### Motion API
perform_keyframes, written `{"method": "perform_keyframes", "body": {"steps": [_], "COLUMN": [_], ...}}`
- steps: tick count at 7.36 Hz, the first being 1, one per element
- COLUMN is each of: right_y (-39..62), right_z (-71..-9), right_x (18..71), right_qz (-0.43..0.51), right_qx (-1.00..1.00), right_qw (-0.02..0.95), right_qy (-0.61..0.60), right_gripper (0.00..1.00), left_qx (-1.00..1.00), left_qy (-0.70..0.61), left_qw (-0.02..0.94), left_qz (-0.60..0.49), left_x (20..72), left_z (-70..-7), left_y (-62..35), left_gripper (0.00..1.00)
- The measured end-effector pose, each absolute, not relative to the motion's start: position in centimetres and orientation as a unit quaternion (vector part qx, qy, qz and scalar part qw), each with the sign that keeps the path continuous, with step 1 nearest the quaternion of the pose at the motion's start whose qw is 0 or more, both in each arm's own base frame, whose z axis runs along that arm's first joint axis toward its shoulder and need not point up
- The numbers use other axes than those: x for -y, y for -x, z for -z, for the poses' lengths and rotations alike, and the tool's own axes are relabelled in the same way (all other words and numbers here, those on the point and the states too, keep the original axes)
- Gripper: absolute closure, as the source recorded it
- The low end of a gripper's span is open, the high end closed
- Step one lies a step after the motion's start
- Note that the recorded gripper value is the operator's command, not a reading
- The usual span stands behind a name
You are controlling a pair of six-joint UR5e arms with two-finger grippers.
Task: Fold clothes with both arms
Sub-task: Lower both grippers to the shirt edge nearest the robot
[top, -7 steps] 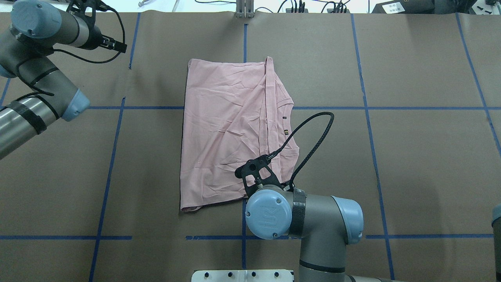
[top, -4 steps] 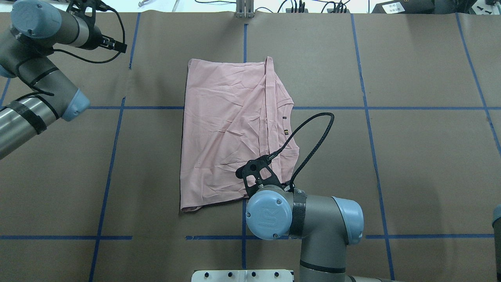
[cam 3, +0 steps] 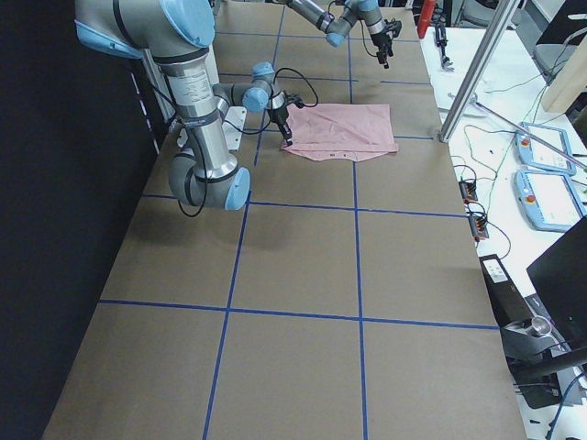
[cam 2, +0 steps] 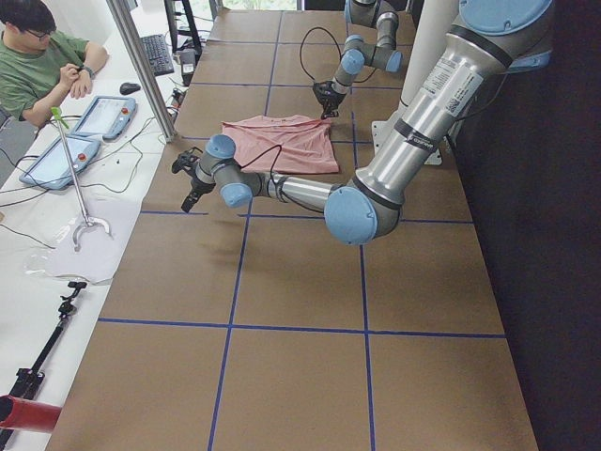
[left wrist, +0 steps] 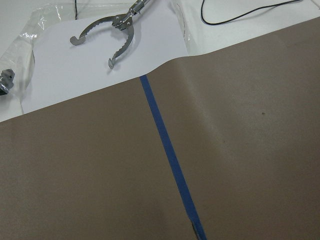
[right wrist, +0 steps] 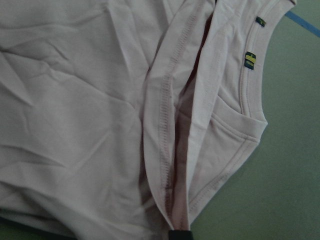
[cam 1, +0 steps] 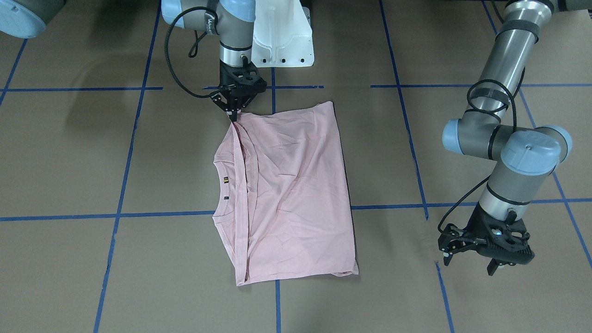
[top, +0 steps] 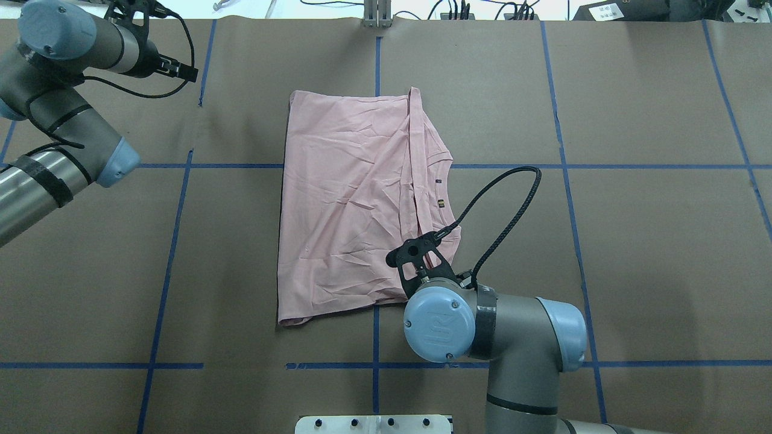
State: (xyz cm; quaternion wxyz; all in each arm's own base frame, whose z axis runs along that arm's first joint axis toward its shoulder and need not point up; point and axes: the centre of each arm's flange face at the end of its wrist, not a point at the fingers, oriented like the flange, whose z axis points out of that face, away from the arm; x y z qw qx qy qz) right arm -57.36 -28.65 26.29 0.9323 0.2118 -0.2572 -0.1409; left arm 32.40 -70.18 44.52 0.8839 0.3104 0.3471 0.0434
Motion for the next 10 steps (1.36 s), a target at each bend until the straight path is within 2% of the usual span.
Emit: {"method": "perform_keyframes", "body": {"steps": [3,4,5,8,10], "right_y": [56.8,56.7,56.7,55.1,51.8], "right_z": [-28.2,-28.3,-28.5,-26.2,-24.6], "right_x": [26.9,26.7,26.5,27.0,28.8], "right_qz": [0.111,0.105,0.1,0.085,0.059], "right_qx": [0.26,0.261,0.262,0.295,0.376], "right_qw": [0.94,0.94,0.941,0.933,0.906], "right_qy": [-0.193,-0.191,-0.188,-0.189,-0.185], "right_gripper": [1.0,0.4,0.0,0.0,0.0], "left_qx": [-0.347,-0.348,-0.348,-0.366,-0.422], "left_qy": [-0.31,-0.31,-0.31,-0.301,-0.274], "left_qw": [0.884,0.884,0.884,0.879,0.864], "left_qz": [-0.044,-0.043,-0.043,-0.045,-0.026], "left_x": [70.2,70.2,70.2,69.7,66.6], "left_z": [-44.5,-44.5,-44.5,-43.7,-41.7], "left_y": [-32.4,-32.4,-32.5,-32.6,-32.6], "left_gripper": [0.0,0.0,0.0,0.0,0.0]}}
